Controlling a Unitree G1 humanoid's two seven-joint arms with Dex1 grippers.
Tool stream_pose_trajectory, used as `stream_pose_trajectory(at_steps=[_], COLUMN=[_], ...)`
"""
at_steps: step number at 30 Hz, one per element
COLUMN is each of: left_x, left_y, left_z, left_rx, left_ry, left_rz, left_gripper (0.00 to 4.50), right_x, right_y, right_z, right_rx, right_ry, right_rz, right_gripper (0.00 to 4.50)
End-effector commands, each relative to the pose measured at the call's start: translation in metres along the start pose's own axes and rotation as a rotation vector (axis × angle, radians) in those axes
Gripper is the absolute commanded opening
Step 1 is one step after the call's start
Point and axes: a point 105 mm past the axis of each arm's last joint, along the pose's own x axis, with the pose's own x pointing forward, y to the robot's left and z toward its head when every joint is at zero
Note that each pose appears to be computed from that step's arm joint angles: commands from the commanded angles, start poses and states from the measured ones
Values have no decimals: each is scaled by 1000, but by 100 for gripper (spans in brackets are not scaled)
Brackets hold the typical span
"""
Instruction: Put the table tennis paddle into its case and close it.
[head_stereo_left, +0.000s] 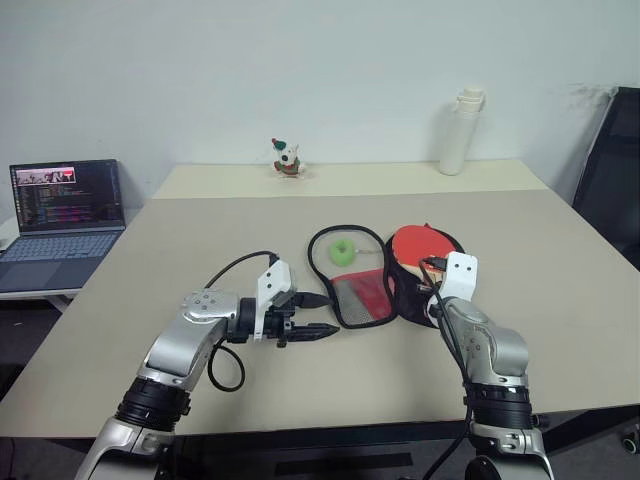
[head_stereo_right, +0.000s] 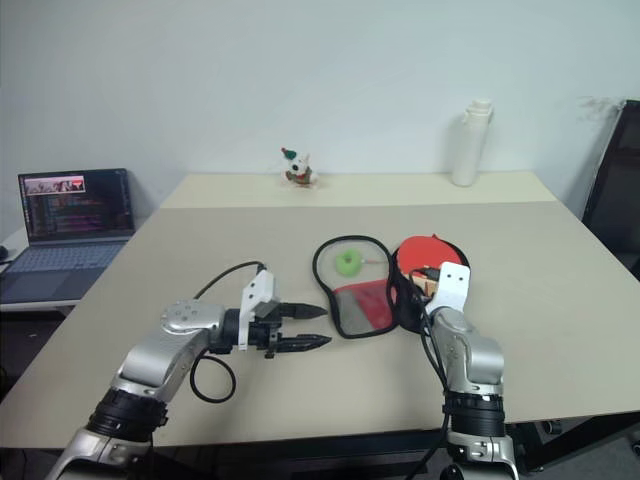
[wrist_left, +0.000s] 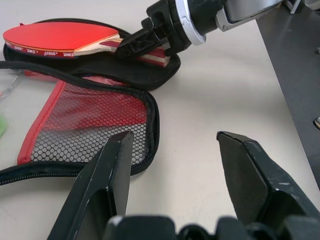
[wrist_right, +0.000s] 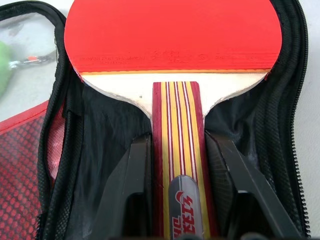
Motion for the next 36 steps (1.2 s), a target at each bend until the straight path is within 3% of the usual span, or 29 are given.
stream_pose_trajectory(at_steps=[1, 6, 10, 17, 21, 26, 31, 36], left_x=[-6, -10, -18, -24, -21, -4, 20, 44], left_y=[2, 5, 24, 70, 95, 103, 106, 104], left_z=[10, 6, -2, -20, -32, -40, -42, -23], left_rx=[37, 30, 23, 34, 25, -43, -110, -100], left_ry=[-30, -24, 14, 128, 184, 179, 149, 69], left_rz=[15, 47, 150, 350, 455, 456, 443, 384], left_gripper=[289, 289, 289, 289, 201, 15, 1, 1], right_x=[-8, -25, -60, -101, -111, -108, -108, -109], right_y=[5, 21, 49, 36, 29, 16, 7, -2], right_z=[21, 22, 29, 54, 54, 59, 61, 59], right_rx=[-12, -71, -116, -187, -260, -294, -317, -332], right_ry=[-87, -101, -96, -74, -50, -56, -67, -66], right_rz=[34, 163, 465, 722, 760, 705, 666, 640], right_gripper=[279, 448, 448, 448, 450, 450, 450, 450])
